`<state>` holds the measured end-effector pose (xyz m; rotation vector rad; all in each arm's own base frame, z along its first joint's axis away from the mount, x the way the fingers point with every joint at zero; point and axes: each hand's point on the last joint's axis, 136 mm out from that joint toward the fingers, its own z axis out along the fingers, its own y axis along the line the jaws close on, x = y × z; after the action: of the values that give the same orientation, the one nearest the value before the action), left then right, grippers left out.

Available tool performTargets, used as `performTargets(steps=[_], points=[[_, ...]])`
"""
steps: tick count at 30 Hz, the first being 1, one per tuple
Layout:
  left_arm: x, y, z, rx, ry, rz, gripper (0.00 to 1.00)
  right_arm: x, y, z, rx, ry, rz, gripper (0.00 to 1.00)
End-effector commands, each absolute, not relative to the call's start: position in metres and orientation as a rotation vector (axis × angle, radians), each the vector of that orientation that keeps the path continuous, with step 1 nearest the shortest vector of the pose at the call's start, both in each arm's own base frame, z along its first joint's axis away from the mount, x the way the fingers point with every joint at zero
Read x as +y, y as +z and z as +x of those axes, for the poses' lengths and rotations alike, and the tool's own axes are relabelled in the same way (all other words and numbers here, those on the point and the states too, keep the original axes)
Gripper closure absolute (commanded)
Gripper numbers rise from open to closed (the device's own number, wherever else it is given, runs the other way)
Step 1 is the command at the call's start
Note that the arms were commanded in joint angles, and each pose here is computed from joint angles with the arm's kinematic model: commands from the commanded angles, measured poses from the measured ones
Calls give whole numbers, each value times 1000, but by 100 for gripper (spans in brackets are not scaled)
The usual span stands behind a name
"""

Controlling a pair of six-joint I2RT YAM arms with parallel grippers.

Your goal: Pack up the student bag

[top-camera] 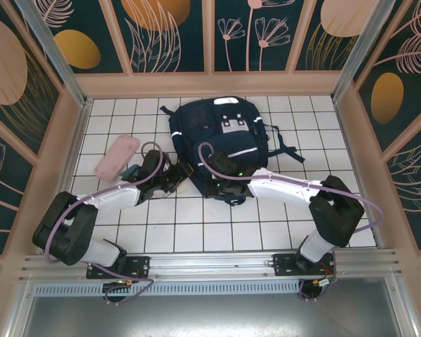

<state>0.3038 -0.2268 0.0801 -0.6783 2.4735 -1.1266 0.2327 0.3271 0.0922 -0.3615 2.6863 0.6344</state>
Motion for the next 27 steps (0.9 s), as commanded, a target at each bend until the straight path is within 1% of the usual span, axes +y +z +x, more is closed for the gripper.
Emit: performTargets(steps=[1, 5, 12, 23, 25, 27], points=[[-247, 93, 306, 2415, -1287, -691, 43, 348, 110, 237, 2623, 736, -407, 100], [-260, 93, 310, 2378, -1379, -743, 43, 348, 108, 235, 2633, 733, -416, 100], [-265, 74, 310, 2405, -1358, -813, 47, 343, 105, 234, 2646, 703, -413, 100], [-252, 48, 302, 2436, -1267, -917, 59, 335, 100, 235, 2658, 640, -387, 100], [-251, 44, 300, 2444, -1255, -924, 62, 335, 99, 234, 2661, 627, -391, 100], [-249, 40, 299, 2449, -1245, -932, 67, 333, 97, 232, 2668, 603, -396, 100]])
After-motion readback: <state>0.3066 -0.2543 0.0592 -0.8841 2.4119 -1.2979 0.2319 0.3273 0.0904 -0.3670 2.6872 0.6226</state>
